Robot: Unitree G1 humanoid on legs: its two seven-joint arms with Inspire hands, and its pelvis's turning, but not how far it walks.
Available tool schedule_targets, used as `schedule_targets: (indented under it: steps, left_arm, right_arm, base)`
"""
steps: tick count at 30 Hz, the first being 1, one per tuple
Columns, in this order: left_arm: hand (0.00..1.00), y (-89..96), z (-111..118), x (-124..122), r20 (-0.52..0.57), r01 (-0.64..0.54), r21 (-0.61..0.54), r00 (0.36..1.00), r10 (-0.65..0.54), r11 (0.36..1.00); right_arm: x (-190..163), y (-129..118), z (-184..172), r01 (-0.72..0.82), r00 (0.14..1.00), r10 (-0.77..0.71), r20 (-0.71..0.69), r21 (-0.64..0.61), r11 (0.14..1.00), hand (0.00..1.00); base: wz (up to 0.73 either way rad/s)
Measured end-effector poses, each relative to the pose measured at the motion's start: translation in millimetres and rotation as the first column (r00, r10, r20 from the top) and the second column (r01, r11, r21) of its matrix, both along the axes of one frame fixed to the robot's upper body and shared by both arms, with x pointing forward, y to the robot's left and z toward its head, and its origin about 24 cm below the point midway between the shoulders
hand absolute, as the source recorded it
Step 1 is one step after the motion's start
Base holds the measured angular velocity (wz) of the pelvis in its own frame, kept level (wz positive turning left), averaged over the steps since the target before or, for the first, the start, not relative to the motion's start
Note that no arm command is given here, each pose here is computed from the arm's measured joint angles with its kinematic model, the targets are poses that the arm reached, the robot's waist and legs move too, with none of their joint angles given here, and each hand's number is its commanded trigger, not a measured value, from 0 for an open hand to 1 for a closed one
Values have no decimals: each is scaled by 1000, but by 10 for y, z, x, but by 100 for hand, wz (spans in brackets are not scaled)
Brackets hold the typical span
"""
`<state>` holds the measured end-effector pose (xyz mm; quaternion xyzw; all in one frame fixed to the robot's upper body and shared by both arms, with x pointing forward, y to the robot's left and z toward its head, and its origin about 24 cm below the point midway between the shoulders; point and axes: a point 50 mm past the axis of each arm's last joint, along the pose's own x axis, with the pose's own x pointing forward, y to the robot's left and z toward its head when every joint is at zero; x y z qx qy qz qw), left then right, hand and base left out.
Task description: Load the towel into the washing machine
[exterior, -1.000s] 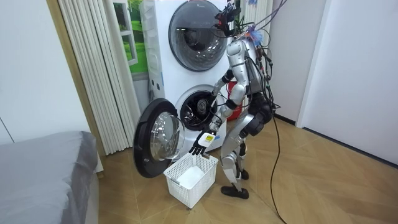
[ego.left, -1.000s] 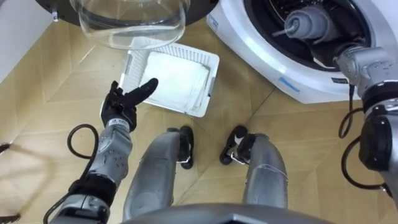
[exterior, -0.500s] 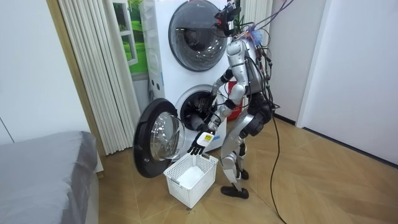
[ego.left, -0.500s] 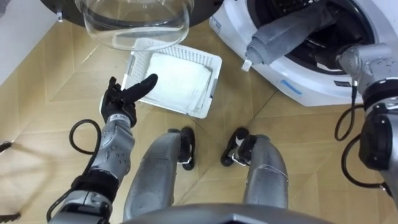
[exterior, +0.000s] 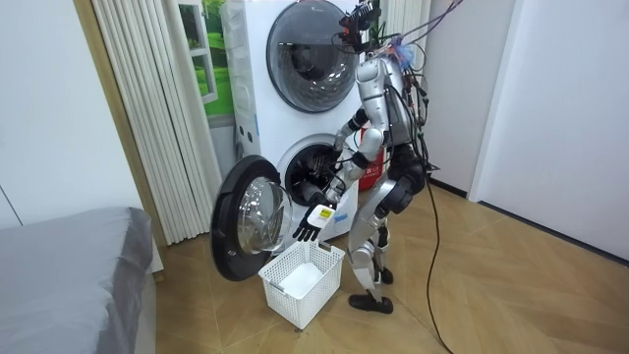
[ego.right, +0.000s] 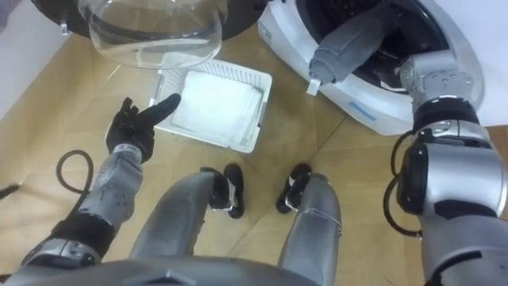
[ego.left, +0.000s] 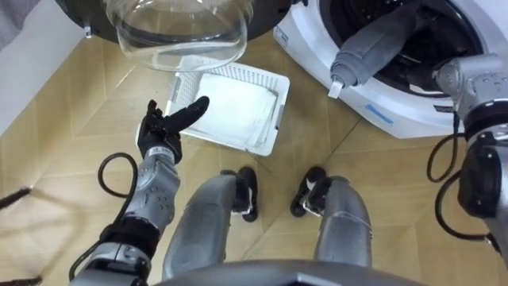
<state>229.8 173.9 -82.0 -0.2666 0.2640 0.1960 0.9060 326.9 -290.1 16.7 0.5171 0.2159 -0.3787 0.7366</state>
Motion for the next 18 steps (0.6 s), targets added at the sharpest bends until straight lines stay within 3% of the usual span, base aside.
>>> schedule_targets:
  steps: [5, 7, 11, 13, 18]
  left_arm:
    - [0, 134, -172, -170, -79, 84, 87, 994, -77, 993]
    - [0, 290, -263, -322, -143, 88, 130, 987, -69, 988]
    - [0, 433, -375, -542, -242, 167, 229, 964, -110, 959]
    - [0, 460, -479, -734, -330, 249, 274, 932, -152, 929]
    - [0, 534, -602, -1022, -450, 366, 304, 869, -206, 880]
  right_arm:
    - [-393, -85, -447, -45, 998, 37, -52, -160, 986, 0]
    - [-658, -73, -705, -178, 979, 140, -148, -279, 944, 0]
    - [-1165, -83, -1069, -347, 912, 216, -349, -371, 861, 0]
    - [-1527, -73, -1275, -530, 799, 293, -524, -387, 754, 0]
    - [-2010, 47, -1510, -764, 587, 407, -700, -311, 565, 0]
  base:
    - [-4]
    - [-7]
    - [-4]
    - [-16]
    - [-21]
